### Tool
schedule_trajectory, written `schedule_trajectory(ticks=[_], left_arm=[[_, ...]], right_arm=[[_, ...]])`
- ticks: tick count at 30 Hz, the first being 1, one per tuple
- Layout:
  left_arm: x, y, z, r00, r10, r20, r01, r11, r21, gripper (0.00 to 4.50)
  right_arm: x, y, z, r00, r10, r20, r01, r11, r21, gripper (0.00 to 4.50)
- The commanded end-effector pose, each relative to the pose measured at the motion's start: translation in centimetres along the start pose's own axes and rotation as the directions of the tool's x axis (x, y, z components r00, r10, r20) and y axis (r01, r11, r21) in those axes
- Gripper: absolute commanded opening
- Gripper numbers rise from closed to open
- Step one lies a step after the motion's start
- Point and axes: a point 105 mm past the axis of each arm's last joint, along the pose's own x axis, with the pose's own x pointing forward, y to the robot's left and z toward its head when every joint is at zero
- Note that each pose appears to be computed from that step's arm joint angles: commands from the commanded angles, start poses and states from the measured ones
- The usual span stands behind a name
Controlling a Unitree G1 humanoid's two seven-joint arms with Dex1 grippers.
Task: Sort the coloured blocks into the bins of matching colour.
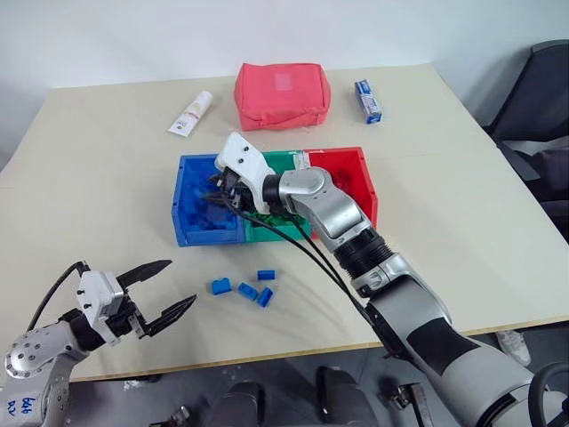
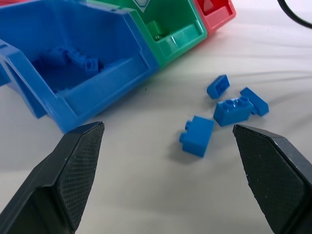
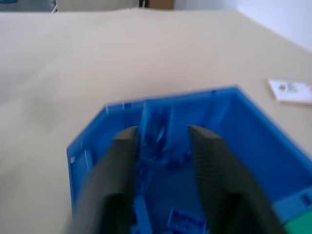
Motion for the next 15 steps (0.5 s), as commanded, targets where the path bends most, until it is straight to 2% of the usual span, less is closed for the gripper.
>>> schedule_trajectory(ticks=[1, 5, 11, 15], left_arm=[[0.2, 0.2, 1.0, 1.0, 0.008, 0.027, -0.009, 0.999, 0.035, 4.5], [0.4, 0.9, 1.1, 0.999, 0.019, 0.027, -0.02, 0.999, 0.035, 4.5], [0.4, 2.3, 0.9, 1.0, -0.02, -0.018, 0.021, 0.998, 0.061, 4.5], [0.1, 2.9, 0.5, 0.995, -0.057, -0.079, 0.062, 0.995, 0.071, 4.5]], right_arm=[[-2.0, -0.7, 2.1, 0.992, 0.002, 0.127, 0.006, 0.998, -0.067, 3.21], [-6.2, -0.5, 2.0, 0.971, 0.067, 0.23, -0.04, 0.992, -0.12, 4.48], [-15.7, 0.1, -2.3, 0.975, 0.042, 0.22, -0.012, 0.991, -0.135, 4.48], [-19.7, 1.6, -4.4, 0.983, 0.04, 0.177, -0.018, 0.992, -0.122, 4.48]])
